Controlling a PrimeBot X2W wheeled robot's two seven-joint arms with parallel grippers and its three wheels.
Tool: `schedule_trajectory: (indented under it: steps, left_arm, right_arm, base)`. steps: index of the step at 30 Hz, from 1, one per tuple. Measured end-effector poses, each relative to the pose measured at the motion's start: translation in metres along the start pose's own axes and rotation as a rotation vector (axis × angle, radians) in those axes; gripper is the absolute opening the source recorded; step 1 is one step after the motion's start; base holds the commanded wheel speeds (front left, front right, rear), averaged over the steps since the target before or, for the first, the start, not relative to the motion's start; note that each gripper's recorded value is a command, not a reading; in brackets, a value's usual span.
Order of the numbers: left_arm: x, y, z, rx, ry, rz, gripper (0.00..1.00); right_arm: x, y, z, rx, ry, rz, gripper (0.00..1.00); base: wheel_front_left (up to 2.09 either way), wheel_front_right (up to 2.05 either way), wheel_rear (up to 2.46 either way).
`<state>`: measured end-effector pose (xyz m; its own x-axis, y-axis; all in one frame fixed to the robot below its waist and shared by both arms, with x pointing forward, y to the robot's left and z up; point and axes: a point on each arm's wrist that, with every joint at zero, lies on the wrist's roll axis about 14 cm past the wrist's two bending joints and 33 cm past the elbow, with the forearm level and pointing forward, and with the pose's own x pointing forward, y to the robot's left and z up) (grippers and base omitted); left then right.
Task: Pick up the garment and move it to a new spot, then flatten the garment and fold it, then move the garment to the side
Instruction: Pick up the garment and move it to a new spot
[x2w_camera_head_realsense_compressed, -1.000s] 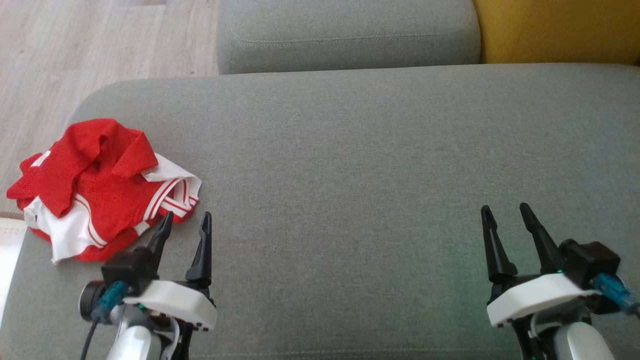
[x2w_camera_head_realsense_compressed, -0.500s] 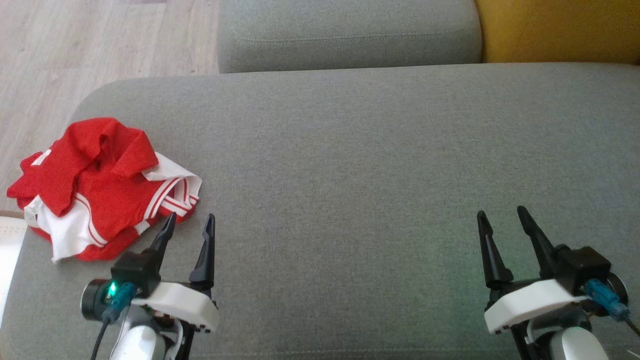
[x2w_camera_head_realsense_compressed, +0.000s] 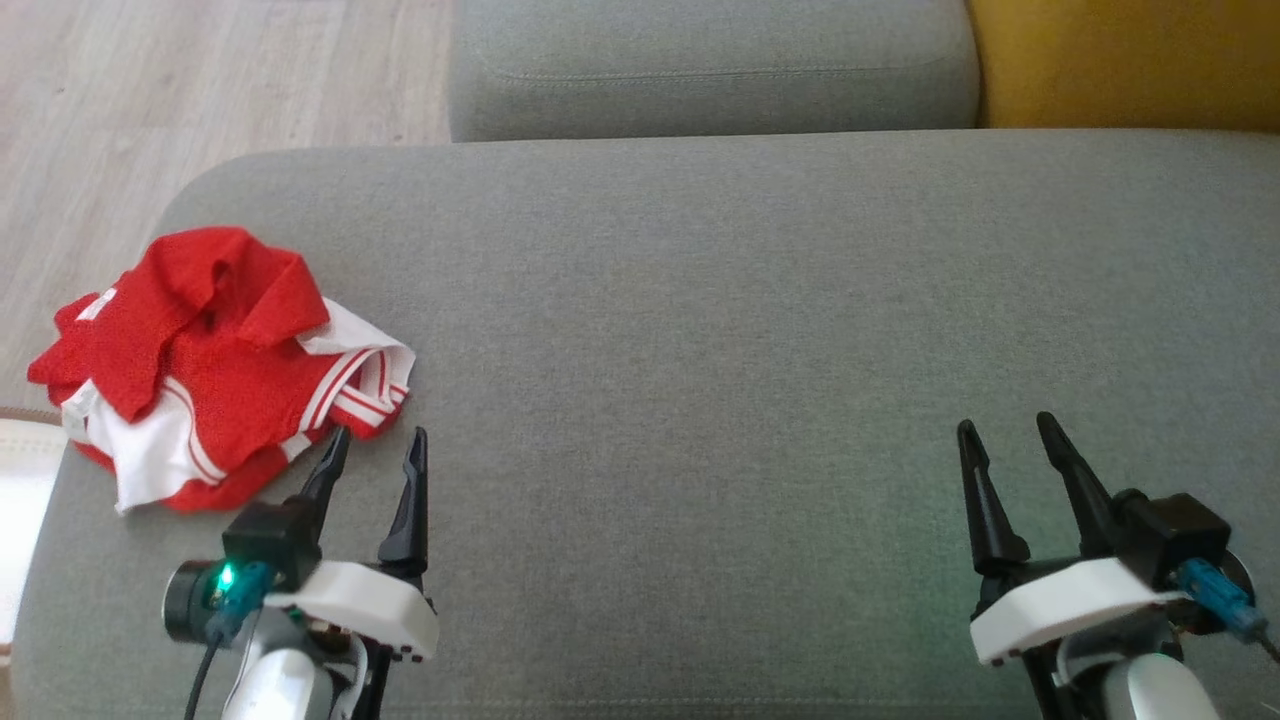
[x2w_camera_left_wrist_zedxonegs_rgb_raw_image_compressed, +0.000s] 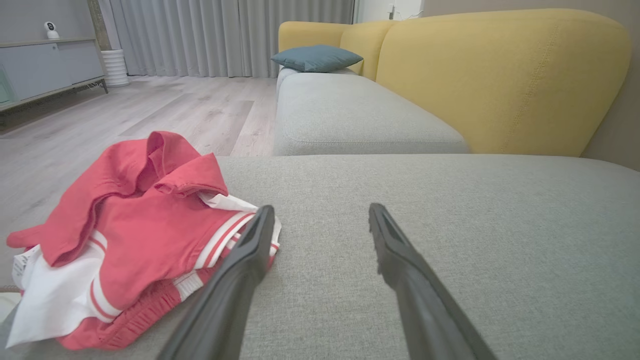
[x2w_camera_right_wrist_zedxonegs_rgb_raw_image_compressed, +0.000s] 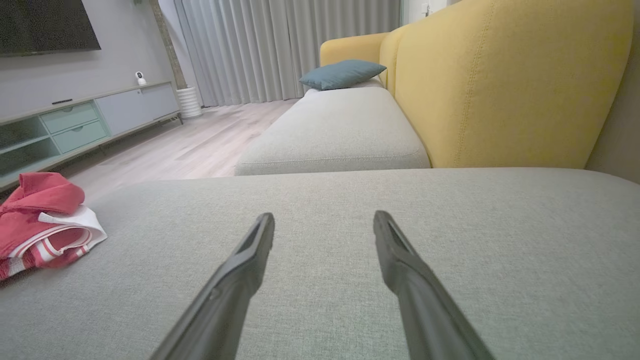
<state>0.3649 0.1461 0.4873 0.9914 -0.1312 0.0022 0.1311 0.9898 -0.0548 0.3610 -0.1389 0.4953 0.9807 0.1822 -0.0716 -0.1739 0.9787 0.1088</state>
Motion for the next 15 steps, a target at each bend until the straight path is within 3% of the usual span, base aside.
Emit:
schedule_trajectory:
  steps: [8,15]
  left_arm:
    - [-0.004,0.017,0.005,-0.002,-0.015,0.059,1.00]
    - [-0.019,0.048,0.013,0.005,-0.034,0.164,1.00]
  right_arm:
    - [0.011,0.017,0.002,0.005,-0.006,0.056,1.00]
    - [0.030,0.059,0.004,0.002,-0.008,0.189,1.00]
  base:
    - [0.00,0.00,0.00]
    - [0.00,0.00,0.00]
